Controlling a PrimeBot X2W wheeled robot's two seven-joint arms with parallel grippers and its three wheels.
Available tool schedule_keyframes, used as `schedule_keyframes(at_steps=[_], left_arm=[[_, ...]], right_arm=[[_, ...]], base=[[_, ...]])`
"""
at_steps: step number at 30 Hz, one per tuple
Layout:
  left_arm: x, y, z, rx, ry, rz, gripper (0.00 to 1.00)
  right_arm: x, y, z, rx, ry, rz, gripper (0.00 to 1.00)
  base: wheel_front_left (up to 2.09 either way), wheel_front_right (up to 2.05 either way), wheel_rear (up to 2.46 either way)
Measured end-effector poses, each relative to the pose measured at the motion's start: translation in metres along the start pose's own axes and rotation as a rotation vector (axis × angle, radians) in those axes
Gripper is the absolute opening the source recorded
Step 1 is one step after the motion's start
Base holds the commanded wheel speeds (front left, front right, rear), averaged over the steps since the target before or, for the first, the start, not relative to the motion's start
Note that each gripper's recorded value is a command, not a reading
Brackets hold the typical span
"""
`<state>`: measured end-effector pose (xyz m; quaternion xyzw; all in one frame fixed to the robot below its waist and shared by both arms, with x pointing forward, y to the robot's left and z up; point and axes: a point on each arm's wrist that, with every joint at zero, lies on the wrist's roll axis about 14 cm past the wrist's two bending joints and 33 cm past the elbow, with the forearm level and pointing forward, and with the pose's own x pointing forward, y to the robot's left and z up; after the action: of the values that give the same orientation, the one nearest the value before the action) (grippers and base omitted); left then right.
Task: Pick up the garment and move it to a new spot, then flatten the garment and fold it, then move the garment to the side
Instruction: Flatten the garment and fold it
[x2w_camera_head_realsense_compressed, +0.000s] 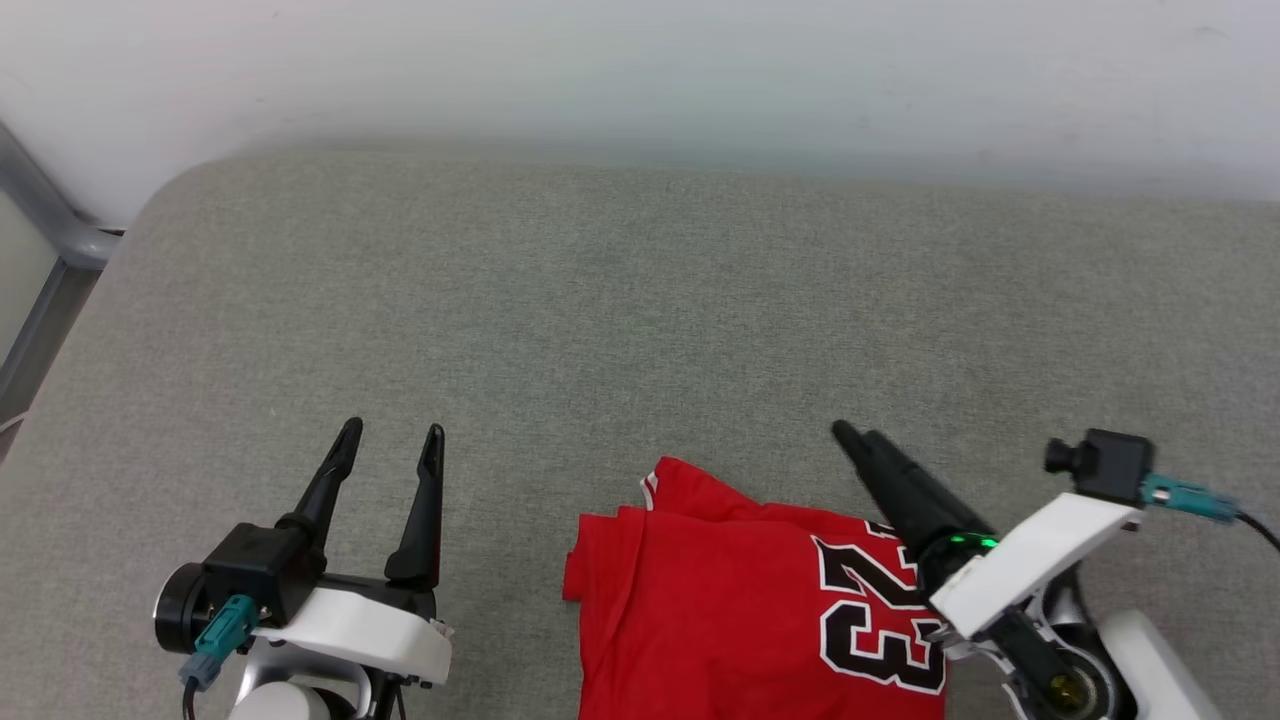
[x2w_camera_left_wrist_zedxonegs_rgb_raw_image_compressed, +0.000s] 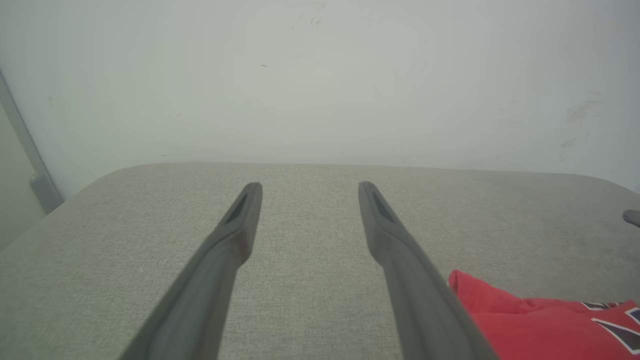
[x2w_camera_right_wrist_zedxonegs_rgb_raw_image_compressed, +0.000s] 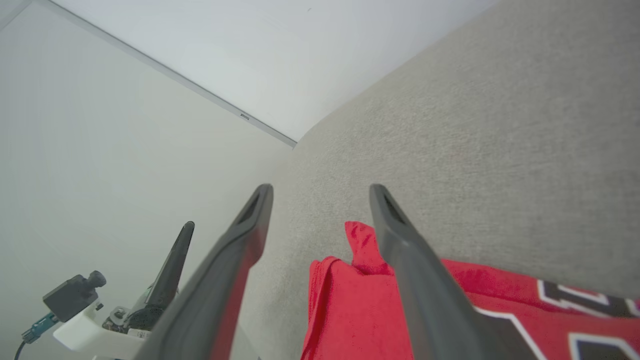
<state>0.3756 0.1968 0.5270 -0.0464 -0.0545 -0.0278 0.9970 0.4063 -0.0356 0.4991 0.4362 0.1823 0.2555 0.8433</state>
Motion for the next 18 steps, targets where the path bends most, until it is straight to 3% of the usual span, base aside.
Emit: schedule_keyframes(at_steps=[11,18], left_arm=[[0.004,-0.004,-0.003,-0.013,0.005,-0.005,1.0],[0.001,-0.003,-0.003,-0.015,0.006,0.01,1.0]], right_arm=[[-0.063,-0.067,0.071,-0.429,-0.2,-0.305,1.0],[-0.106,-0.056,0.116,-0.72,-0.367,-0.45,1.0]], base=[[0.0,0.0,0.0],[0.0,0.0,0.0]])
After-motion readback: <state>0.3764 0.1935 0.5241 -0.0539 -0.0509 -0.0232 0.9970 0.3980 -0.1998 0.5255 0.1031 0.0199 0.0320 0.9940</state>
